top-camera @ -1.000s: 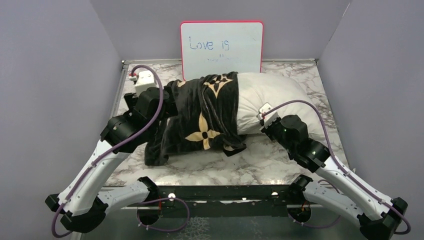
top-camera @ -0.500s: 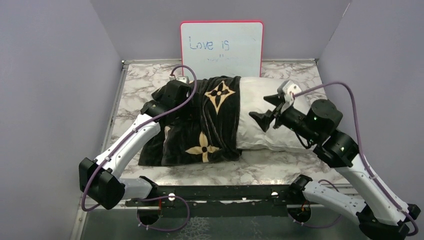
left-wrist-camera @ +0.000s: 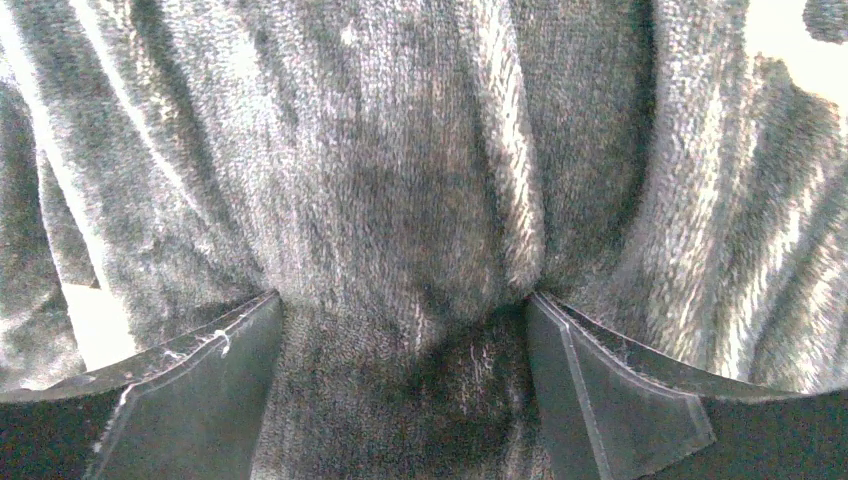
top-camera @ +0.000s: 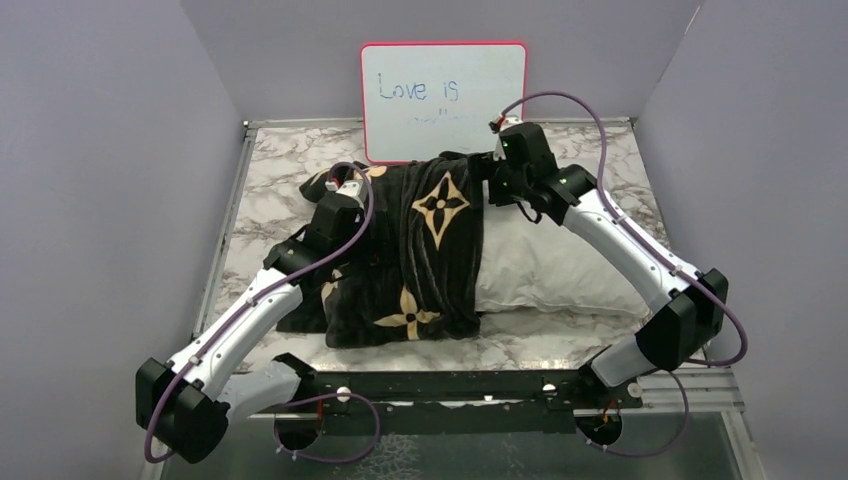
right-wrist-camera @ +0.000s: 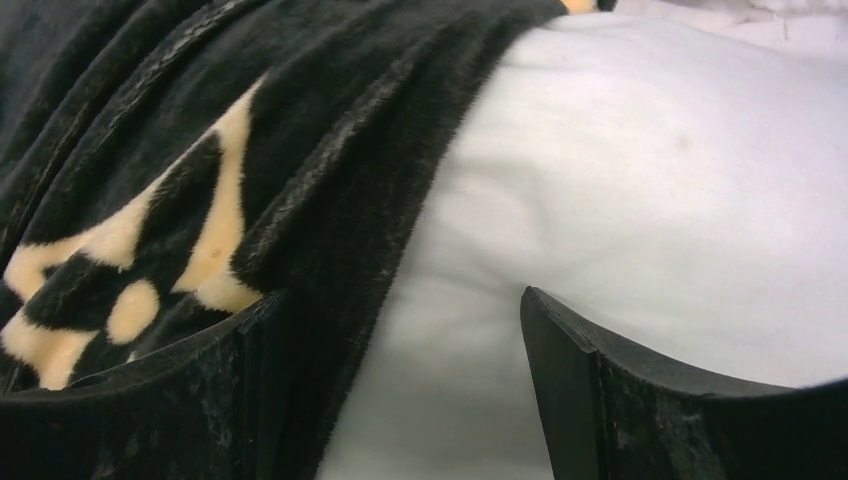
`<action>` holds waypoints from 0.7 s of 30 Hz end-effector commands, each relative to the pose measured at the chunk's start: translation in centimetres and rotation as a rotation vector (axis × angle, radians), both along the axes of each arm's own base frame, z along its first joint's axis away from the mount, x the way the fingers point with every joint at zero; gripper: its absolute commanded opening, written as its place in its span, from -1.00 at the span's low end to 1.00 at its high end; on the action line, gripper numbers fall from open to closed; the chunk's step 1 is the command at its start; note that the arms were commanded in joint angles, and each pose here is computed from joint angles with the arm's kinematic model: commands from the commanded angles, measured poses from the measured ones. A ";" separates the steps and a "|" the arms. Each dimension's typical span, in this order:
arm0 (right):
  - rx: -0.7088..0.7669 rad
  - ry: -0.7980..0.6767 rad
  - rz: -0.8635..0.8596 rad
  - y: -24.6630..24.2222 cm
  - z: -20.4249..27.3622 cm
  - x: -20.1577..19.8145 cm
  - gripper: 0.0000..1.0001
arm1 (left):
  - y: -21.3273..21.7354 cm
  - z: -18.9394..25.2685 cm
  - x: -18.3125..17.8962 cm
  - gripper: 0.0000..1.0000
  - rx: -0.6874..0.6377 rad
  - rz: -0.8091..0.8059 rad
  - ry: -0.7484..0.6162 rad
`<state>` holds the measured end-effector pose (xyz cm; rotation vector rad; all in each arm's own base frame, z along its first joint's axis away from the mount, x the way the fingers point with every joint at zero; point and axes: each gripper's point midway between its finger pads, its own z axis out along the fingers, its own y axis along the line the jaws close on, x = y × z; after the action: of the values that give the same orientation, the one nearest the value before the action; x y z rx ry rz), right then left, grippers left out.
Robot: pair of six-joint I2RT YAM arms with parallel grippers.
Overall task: Remove the pillowcase from the pillow
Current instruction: Remove the pillow from the pillowcase.
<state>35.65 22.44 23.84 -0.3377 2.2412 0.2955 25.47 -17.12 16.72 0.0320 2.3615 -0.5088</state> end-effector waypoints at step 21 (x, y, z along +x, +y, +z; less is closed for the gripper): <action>0.227 0.416 0.033 -3.5 -16.5 -15.1 0.52 | -4.5 15.5 17.2 0.97 -0.031 -0.268 -0.354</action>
<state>29.10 20.52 17.08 -0.1827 2.1032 0.6657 40.94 -15.75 32.62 0.0035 2.0406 -0.4055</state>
